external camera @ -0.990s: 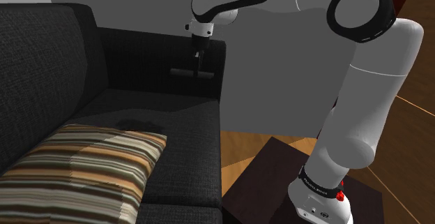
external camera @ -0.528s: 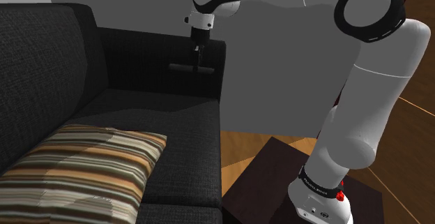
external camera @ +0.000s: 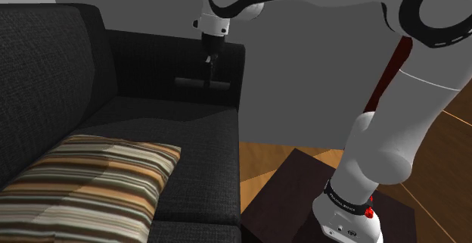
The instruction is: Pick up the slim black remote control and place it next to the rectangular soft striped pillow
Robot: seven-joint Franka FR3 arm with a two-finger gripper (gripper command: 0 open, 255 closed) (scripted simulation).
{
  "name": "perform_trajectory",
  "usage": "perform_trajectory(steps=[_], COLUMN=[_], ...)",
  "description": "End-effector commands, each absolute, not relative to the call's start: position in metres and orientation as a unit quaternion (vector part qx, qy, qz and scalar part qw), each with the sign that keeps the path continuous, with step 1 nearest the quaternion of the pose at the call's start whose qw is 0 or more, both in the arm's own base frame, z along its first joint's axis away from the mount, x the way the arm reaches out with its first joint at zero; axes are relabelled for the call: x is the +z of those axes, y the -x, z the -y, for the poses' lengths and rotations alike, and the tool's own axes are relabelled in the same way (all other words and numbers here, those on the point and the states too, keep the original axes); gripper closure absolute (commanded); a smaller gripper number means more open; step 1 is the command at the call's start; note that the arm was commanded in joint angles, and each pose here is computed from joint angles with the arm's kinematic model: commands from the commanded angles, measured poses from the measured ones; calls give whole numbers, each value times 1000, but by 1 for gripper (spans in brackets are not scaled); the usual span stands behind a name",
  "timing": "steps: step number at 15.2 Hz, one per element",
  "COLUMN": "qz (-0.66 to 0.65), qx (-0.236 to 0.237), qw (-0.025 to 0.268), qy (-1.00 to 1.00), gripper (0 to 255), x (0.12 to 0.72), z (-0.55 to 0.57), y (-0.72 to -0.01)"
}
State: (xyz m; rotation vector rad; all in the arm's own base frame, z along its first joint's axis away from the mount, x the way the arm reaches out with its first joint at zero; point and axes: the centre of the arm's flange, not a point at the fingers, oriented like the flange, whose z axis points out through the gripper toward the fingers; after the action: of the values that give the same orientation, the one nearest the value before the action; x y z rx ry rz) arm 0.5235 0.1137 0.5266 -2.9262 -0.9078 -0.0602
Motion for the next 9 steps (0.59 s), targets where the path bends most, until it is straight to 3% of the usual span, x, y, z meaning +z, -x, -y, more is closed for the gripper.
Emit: perform_trajectory(steps=[1,9], qz=[296,296], qx=[-20,-20], qw=[38,38], qy=[954,954], gripper=[255,255], x=[528,528], z=[-140,-227], y=[-509,-449])
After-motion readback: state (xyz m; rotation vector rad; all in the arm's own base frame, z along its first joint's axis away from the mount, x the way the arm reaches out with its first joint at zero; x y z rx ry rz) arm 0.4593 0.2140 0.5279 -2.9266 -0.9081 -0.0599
